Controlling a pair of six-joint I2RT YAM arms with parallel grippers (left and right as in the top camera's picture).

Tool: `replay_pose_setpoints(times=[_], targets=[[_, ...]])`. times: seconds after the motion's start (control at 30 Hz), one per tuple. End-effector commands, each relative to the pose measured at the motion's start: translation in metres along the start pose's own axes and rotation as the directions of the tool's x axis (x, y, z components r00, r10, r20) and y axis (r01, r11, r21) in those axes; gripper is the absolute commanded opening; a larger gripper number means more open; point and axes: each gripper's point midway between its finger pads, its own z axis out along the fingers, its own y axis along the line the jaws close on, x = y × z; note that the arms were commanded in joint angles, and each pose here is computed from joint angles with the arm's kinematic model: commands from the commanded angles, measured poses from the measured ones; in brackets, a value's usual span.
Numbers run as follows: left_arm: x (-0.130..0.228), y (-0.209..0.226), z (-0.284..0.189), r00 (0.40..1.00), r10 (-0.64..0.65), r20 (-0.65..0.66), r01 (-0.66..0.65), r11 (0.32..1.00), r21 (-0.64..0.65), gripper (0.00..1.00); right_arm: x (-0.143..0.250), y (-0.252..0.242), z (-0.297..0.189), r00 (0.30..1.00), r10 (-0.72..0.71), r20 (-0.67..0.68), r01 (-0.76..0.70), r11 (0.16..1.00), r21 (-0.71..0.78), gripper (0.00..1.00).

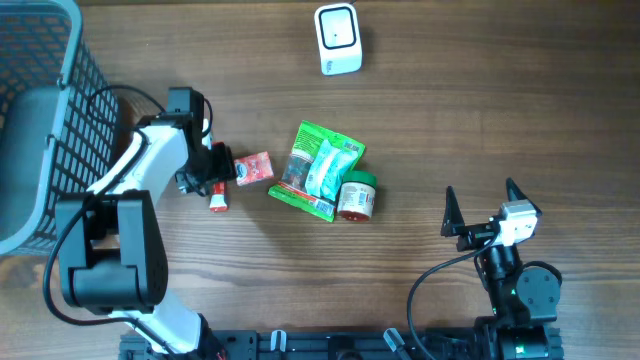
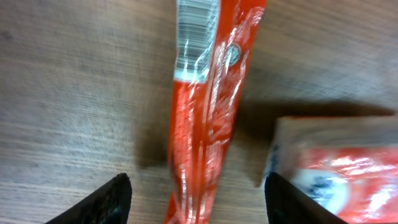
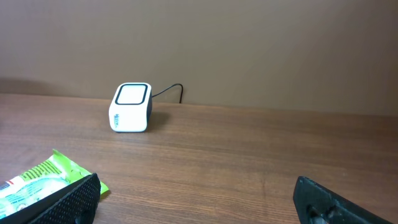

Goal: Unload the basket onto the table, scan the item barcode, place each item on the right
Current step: 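Lower the red stick onto the table beside the Kleenex pack and release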

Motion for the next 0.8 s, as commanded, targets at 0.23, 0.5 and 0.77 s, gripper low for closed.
replay_pose_setpoints(times=[0.23,0.5,0.77], targets=[[-0.038,-0.053,-0.039,0.986,0.042,0.161,-0.06,0.992,0.108,0.36,-0.001,0.001,0.0,1.0,-0.012,0.007,0.012,1.0,-0.008,1.0],[-0.043,-0.108,-0.016,0.97,0.112,0.217,-0.146,0.978,0.149,0.12,-0.001,0.001,0.0,1.0,-0.013,0.007,0.013,1.0,-0.008,1.0],[-0.024,-0.136,0.005,0.963,0.197,0.182,-0.225,0.964,0.145,0.14,-0.001,0.001,0.0,1.0,-0.012,0.007,0.012,1.0,-0.008,1.0]])
